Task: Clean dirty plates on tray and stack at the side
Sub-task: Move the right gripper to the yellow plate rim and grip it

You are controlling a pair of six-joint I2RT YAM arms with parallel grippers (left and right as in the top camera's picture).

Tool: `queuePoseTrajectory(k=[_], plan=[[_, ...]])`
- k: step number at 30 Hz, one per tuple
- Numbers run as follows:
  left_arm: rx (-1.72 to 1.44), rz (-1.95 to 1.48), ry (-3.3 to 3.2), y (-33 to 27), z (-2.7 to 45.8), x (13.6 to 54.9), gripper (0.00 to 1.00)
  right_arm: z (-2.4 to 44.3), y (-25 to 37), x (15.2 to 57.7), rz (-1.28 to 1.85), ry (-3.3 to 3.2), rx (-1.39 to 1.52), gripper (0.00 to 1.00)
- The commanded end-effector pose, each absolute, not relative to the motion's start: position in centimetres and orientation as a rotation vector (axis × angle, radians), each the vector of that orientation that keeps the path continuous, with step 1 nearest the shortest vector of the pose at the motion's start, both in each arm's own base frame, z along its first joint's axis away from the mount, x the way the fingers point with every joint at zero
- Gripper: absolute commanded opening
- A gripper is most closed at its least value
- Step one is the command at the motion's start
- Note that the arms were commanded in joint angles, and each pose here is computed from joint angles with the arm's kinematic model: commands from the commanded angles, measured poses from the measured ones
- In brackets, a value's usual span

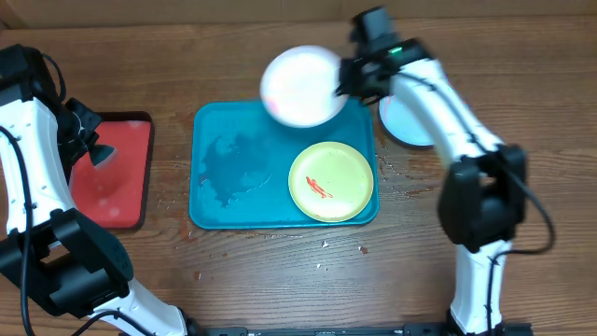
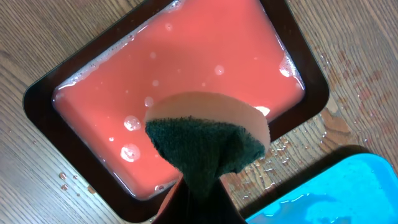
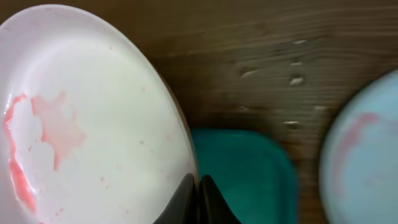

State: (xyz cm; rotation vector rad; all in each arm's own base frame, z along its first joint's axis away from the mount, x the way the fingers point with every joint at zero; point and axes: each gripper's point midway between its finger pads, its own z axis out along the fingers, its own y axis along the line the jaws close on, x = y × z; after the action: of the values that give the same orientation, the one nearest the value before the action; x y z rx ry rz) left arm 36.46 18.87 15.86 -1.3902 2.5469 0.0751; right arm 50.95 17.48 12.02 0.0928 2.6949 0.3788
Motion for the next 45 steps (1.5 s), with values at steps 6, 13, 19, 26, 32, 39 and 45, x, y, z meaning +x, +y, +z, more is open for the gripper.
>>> queuePoseTrajectory(k=[6, 13, 19, 26, 32, 39, 45], plan=[[-1.337, 0.065, 2.551, 18.5, 16.5, 36.9, 0.04, 14.6, 3.3, 49.7, 0.236, 2.725, 0.496, 0.04], [-1.333, 0.064, 2.542, 18.6, 16.5, 37.1, 0.04, 11.7, -4.0, 47.3, 0.132, 2.788, 0.665, 0.04], [-1.333, 0.064, 2.542, 18.6, 16.5, 37.1, 0.04, 10.0, -5.4, 47.8, 0.152, 2.755, 0.696, 0.20], [-1.333, 0.064, 2.543, 18.6, 16.5, 37.1, 0.04, 10.7, -0.1, 48.2, 0.434, 2.792, 0.365, 0.45], [-1.333, 0.063, 2.543, 18.6, 16.5, 37.1, 0.04, 11.4, 7.8, 45.8, 0.707, 2.800, -0.206, 0.44], [-1.329, 0.063, 2.546, 18.6, 16.5, 37.1, 0.04, 7.4, 13.3, 41.4, 0.516, 2.922, -0.592, 0.50], [-1.323, 0.065, 2.548, 18.6, 16.5, 37.1, 0.04, 4.2, 15.6, 40.7, 0.291, 2.884, -0.792, 0.89]])
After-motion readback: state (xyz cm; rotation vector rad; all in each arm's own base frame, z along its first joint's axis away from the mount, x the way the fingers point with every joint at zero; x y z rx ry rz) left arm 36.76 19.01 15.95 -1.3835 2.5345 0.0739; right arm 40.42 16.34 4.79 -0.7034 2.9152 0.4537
